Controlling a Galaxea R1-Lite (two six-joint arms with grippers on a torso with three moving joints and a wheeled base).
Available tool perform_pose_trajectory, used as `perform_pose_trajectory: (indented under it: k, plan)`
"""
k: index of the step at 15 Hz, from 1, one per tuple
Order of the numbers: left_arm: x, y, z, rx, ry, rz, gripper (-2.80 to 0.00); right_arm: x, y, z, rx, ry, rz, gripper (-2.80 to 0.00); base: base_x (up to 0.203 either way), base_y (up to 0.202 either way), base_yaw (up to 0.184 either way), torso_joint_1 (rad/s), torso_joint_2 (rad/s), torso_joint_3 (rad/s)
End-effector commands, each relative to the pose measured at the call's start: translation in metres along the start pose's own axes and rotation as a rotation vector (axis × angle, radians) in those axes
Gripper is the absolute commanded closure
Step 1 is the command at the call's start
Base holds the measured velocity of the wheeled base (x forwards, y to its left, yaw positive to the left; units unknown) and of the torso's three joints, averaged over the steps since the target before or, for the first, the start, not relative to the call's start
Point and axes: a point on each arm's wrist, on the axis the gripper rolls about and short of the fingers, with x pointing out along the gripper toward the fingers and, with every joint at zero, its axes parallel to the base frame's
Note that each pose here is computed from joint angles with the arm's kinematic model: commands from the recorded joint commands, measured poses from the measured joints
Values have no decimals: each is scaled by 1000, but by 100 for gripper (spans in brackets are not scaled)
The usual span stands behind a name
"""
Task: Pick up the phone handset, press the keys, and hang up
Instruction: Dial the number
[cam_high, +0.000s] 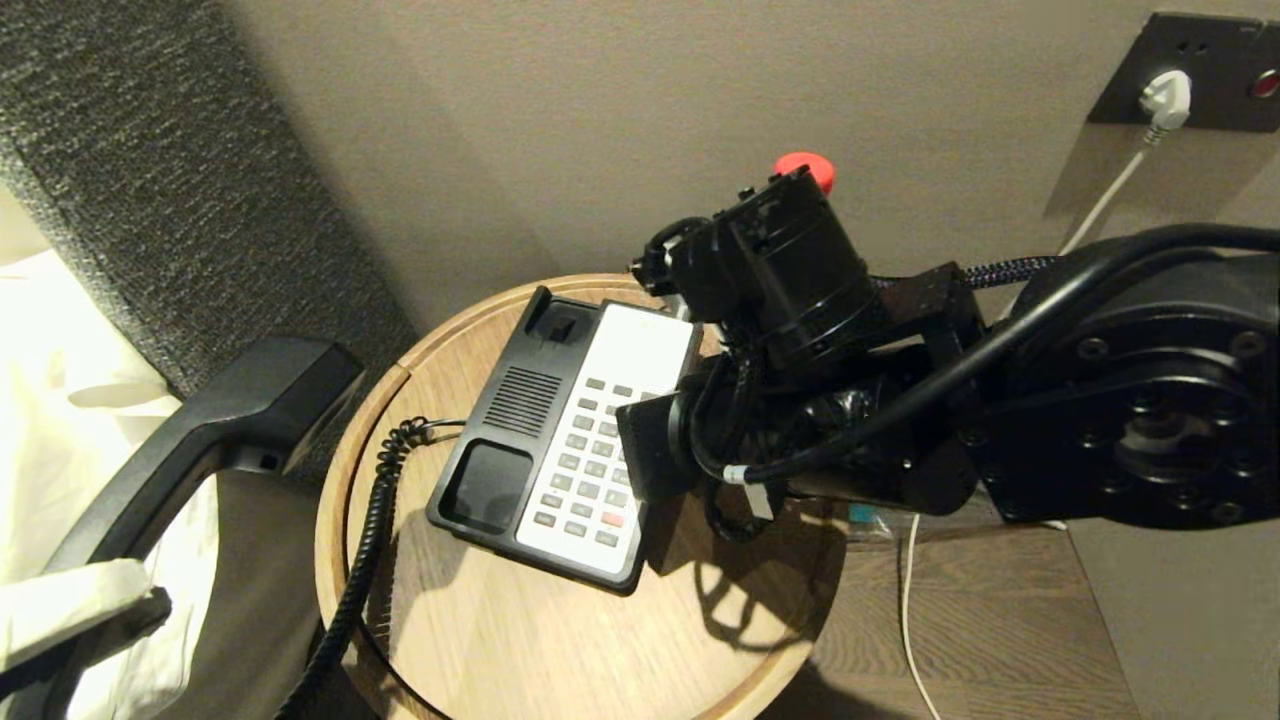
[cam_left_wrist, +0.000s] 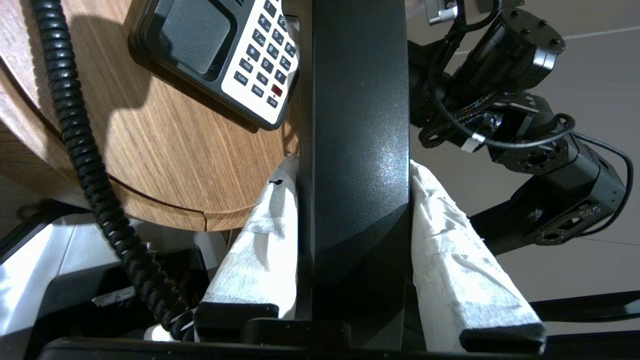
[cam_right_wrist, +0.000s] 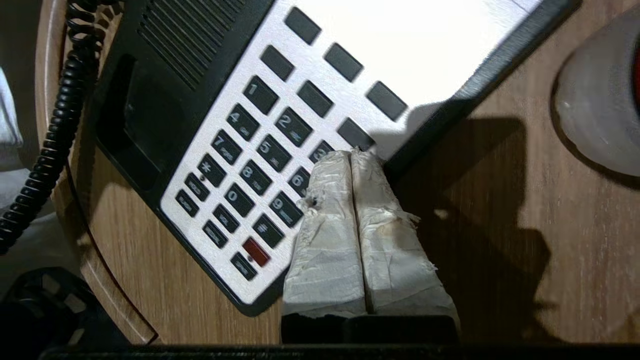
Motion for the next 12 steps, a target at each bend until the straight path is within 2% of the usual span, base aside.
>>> perform_pose_trajectory:
  k: [1, 3, 6, 7, 12]
  plan:
    - [0, 1, -1, -6, 3, 2, 0, -22, 2, 8, 20, -53, 39, 0, 0, 0, 0, 0, 0, 0]
    - [0, 1, -1, -6, 4, 0, 0, -35, 7, 13, 30, -95, 86, 0, 0, 0, 0, 0, 0, 0]
    - [0, 3, -2, -7, 7, 4, 0, -43, 10, 15, 48, -109, 136, 0, 0, 0, 0, 0, 0, 0]
    - [0, 3, -3, -7, 7, 5, 0, -43, 12, 15, 63, -102, 177, 0, 0, 0, 0, 0, 0, 0]
    - [0, 3, -3, -7, 12, 1, 0, -21, 18, 7, 48, -53, 163, 0, 0, 0, 0, 0, 0, 0]
